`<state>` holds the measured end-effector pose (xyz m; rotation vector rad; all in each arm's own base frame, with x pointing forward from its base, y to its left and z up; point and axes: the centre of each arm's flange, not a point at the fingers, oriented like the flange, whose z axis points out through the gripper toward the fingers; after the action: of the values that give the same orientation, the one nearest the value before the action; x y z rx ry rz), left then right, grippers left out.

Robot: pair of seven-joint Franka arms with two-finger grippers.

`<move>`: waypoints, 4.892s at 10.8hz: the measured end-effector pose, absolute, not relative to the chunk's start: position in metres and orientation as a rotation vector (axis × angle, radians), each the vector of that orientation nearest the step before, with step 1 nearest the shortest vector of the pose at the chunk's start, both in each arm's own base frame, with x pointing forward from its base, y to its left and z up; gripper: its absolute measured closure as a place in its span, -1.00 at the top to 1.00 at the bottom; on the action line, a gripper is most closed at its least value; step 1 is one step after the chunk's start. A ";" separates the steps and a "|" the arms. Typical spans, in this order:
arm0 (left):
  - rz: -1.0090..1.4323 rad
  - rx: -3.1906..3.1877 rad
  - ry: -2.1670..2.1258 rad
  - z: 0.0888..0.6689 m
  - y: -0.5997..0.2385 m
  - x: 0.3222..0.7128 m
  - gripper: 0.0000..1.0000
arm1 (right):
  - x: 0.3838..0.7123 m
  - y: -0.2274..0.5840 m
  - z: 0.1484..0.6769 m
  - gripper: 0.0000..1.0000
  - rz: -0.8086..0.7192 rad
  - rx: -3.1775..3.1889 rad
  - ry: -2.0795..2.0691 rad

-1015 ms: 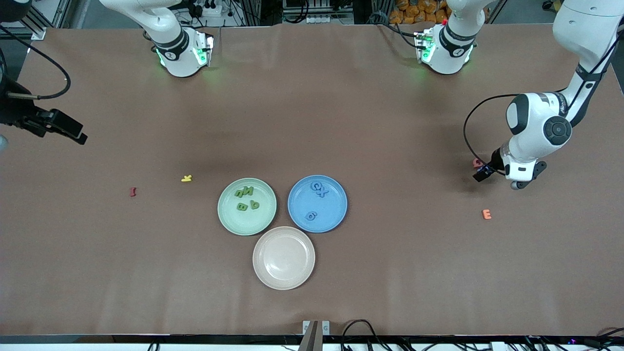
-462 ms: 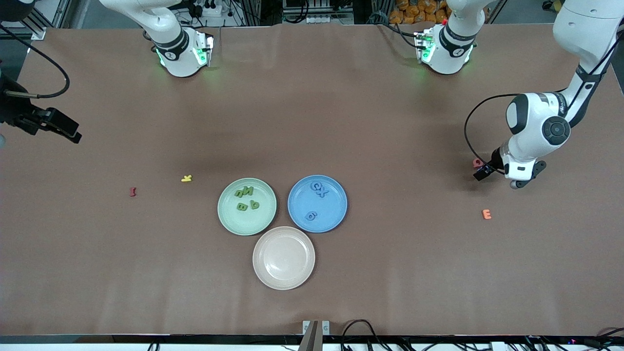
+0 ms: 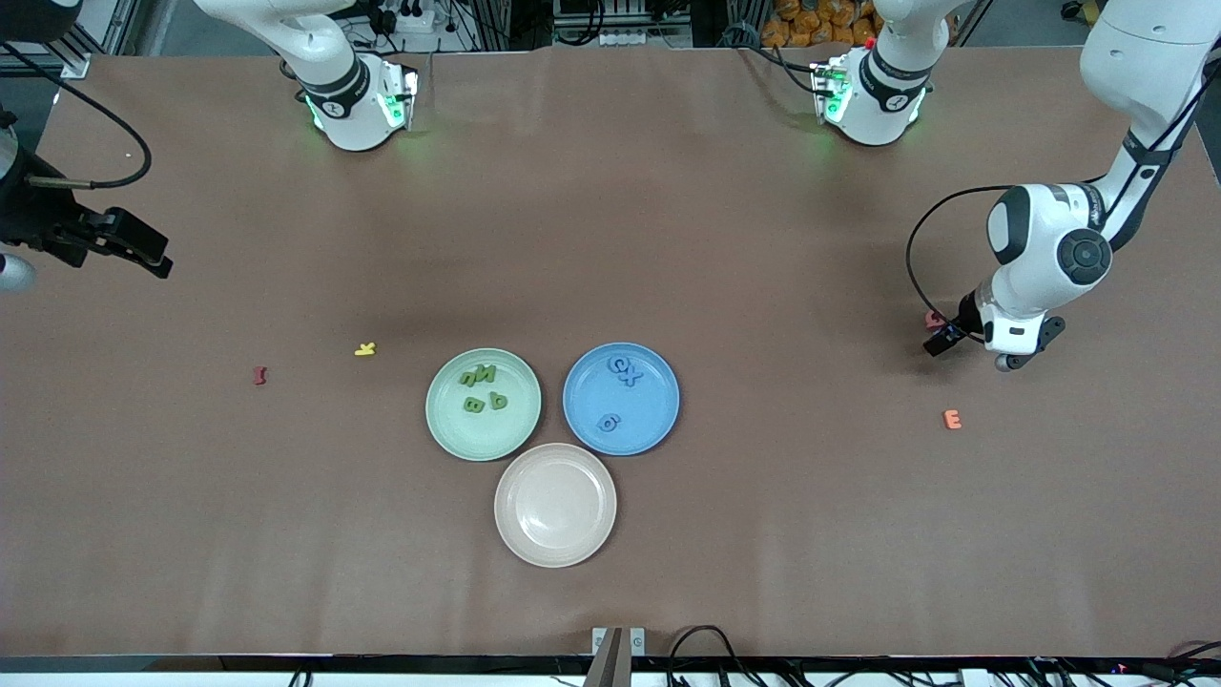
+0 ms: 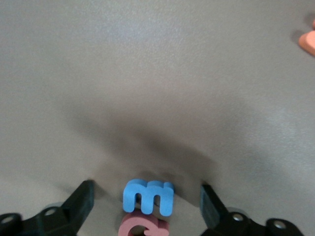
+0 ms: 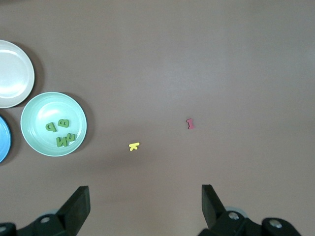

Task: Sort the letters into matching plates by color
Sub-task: 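Lower the left gripper and close it on the blue m, then carry the m with the left gripper to the blue plate, then open the left gripper to drop the m on the blue plate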

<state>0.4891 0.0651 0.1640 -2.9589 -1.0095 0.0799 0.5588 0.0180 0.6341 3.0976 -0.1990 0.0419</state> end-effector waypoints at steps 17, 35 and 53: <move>0.059 -2.897 -0.959 0.238 0.008 0.537 -0.14 | 0.567 0.023 0.621 1.00 0.018 3.103 -0.143; 0.130 -3.035 -1.355 0.309 -0.320 0.557 -0.14 | 0.574 0.024 0.611 1.00 0.008 3.102 -0.139; 0.115 -3.090 -1.548 0.272 -0.372 0.629 1.00 | 0.575 0.025 0.607 1.00 -0.001 3.101 -0.137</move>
<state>0.6288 -0.3719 0.2723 -3.0902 -1.5483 0.1154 0.5752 0.0251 0.6071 3.1008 -0.1366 -0.0006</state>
